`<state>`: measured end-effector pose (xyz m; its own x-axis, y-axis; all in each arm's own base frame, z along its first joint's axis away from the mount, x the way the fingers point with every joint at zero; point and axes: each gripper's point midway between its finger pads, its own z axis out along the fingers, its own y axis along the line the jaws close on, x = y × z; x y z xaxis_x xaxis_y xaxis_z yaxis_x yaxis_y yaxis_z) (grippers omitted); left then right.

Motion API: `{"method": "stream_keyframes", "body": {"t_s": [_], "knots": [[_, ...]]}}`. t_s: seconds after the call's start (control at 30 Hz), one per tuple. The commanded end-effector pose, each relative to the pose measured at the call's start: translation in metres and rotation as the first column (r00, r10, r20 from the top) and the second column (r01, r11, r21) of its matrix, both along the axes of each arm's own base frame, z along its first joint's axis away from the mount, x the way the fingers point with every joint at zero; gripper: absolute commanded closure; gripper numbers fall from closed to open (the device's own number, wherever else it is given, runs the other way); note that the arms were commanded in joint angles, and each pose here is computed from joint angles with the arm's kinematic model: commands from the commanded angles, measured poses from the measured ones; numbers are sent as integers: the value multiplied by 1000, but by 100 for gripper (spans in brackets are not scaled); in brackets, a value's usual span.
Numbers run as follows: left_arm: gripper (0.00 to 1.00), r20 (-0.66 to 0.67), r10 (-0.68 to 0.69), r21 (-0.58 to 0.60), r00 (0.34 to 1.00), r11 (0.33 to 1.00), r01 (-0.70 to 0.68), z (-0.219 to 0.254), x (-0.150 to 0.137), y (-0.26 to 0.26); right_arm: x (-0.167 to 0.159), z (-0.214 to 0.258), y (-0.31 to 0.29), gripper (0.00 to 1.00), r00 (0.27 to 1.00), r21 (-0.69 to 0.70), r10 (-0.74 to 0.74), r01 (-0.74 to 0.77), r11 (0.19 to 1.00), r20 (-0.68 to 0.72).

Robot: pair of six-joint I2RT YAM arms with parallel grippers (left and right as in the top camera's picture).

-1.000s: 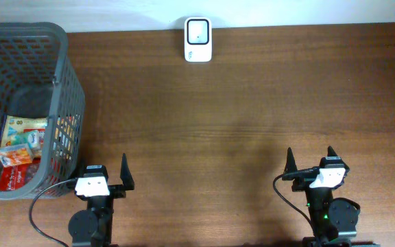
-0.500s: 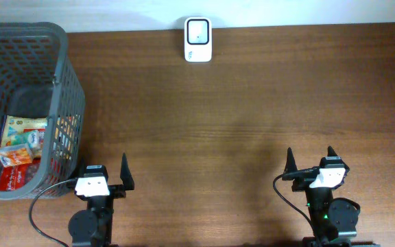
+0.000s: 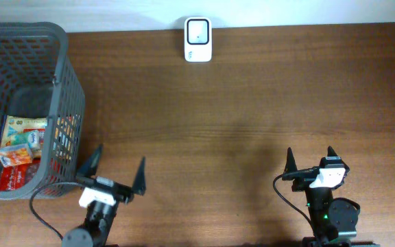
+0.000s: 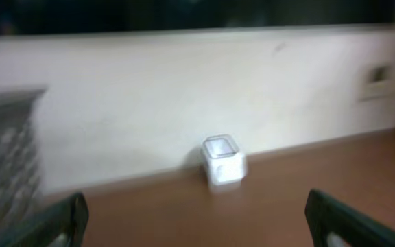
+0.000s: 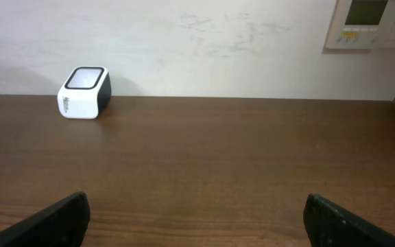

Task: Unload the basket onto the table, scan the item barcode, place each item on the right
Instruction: 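Reach the left gripper into the basket and grasp the orange tissue box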

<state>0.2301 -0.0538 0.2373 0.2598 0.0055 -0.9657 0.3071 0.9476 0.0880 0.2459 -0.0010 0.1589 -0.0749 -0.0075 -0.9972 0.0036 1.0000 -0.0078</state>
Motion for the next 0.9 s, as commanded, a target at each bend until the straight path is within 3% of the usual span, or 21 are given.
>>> {"method": "stream_keyframes", "body": {"t_s": [0.0, 0.1, 0.3, 0.43, 0.6, 0.67, 0.73, 0.8, 0.87], "knots": [[1, 218, -308, 142, 926, 949, 283, 42, -45, -49, 0, -4, -2, 1, 1000, 0, -11, 11, 1000, -8], [1, 350, -343, 88, 872, 938, 334, 77, -70, -49, 0, -4, -2, 1, 1000, 0, -11, 11, 1000, -8], [1, 496, -279, 81, 822, 958, 276, 145, -100, -39, 0, -4, -2, 2, 1000, 0, -11, 11, 1000, -8], [1, 405, -123, -51, 906, 986, 157, 197, -82, -15, 0, -4, -2, 2, 1000, 0, -11, 11, 1000, -8], [1, 564, -66, 5, 823, 997, 77, 258, -69, -9, 0, -4, -2, 2, 1000, 0, -11, 11, 1000, -8], [1, 413, 2, -45, 911, 999, 18, 262, -12, 3, 0, -4, -2, 1, 1000, 0, -11, 11, 1000, -8], [1, 133, 15, -52, 991, 999, -8, 258, 43, 7, 0, -4, -2, 1, 1000, 0, -11, 11, 1000, -8], [1, -192, -104, -46, 976, 994, 97, 245, 91, -11, 0, -4, -2, 2, 1000, 0, -11, 11, 1000, -8], [1, -280, -73, 4, 957, 997, 77, 250, 118, -5, 0, -4, -2, 1, 1000, 0, -11, 11, 1000, -8]]}}
